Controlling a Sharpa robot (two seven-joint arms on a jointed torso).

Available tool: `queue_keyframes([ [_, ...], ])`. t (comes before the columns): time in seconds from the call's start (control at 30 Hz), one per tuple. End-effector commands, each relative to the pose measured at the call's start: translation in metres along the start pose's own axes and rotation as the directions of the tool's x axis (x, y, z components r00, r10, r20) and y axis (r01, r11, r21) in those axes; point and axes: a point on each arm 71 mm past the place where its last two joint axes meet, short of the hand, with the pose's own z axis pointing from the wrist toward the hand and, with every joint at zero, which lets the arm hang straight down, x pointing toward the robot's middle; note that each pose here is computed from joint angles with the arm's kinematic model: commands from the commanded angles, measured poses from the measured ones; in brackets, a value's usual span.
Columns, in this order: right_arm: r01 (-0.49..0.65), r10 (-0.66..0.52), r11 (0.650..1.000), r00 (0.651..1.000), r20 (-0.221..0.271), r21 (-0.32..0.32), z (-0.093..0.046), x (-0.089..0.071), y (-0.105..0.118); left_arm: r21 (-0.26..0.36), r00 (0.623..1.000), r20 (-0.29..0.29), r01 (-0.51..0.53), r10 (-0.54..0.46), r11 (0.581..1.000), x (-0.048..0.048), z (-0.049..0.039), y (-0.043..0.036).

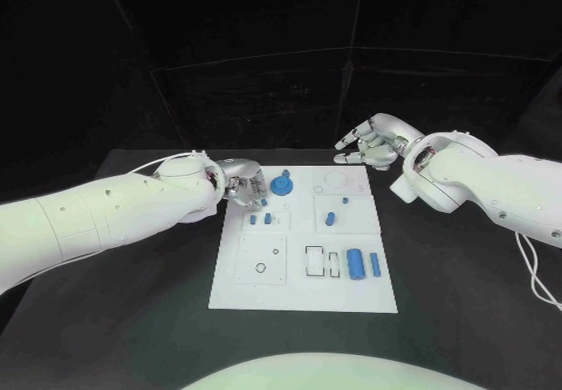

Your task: Assemble the parts on the task board

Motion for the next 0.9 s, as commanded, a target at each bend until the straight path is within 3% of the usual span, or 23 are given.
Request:
queue_keyframes([
  [0.03,0.008,-0.008,1.000,1.000,-0.010,0.004,0.000,-0.001,-0.001,-0.011,0.999,0.022,0.024,-0.023,1.000,-0.0026,-0.0027,0.0042],
  [0.17,0.063,-0.063,0.998,0.998,-0.016,0.012,-0.001,-0.003,-0.005,-0.021,0.995,0.057,0.080,-0.078,0.997,-0.0061,-0.0088,0.0142],
  [0.23,0.110,-0.109,0.994,0.994,-0.022,0.009,-0.002,-0.003,-0.006,-0.019,0.983,0.098,0.156,-0.154,0.988,-0.0098,-0.0131,0.0216],
  [0.33,0.198,-0.197,0.980,0.980,-0.034,-0.001,-0.005,-0.004,-0.009,0.001,0.918,0.183,0.359,-0.353,0.933,-0.0168,-0.0217,0.0349],
  [0.4,0.267,-0.267,0.964,0.963,-0.044,-0.010,-0.008,-0.003,-0.011,0.042,0.826,0.237,0.517,-0.511,0.855,-0.0210,-0.0290,0.0423],
  [0.5,0.374,-0.375,0.927,0.925,-0.059,-0.025,-0.013,0.002,-0.015,0.129,0.648,0.282,0.705,-0.707,0.698,-0.0254,-0.0391,0.0481],
  [0.53,0.392,-0.393,0.919,0.917,-0.061,-0.027,-0.014,0.003,-0.016,0.149,0.612,0.282,0.733,-0.739,0.664,-0.0259,-0.0408,0.0485],
  [0.57,0.431,-0.433,0.902,0.899,-0.061,-0.034,-0.016,0.006,-0.017,0.196,0.530,0.270,0.787,-0.804,0.584,-0.0269,-0.0441,0.0482],
  [0.6,0.454,-0.456,0.890,0.888,-0.054,-0.038,-0.017,0.007,-0.017,0.229,0.475,0.256,0.817,-0.842,0.530,-0.0274,-0.0462,0.0472],
  [0.67,0.484,-0.485,0.874,0.874,-0.034,-0.038,-0.019,0.010,-0.019,0.285,0.386,0.227,0.851,-0.894,0.440,-0.0286,-0.0494,0.0442],
  [0.77,0.505,-0.506,0.863,0.863,-0.017,-0.030,-0.021,0.015,-0.022,0.338,0.303,0.188,0.873,-0.934,0.351,-0.0295,-0.0525,0.0392],
  [0.9,0.530,-0.531,0.848,0.847,-0.026,-0.025,-0.022,0.024,-0.024,0.374,0.252,0.152,0.880,-0.956,0.291,-0.0297,-0.0546,0.0324],
])
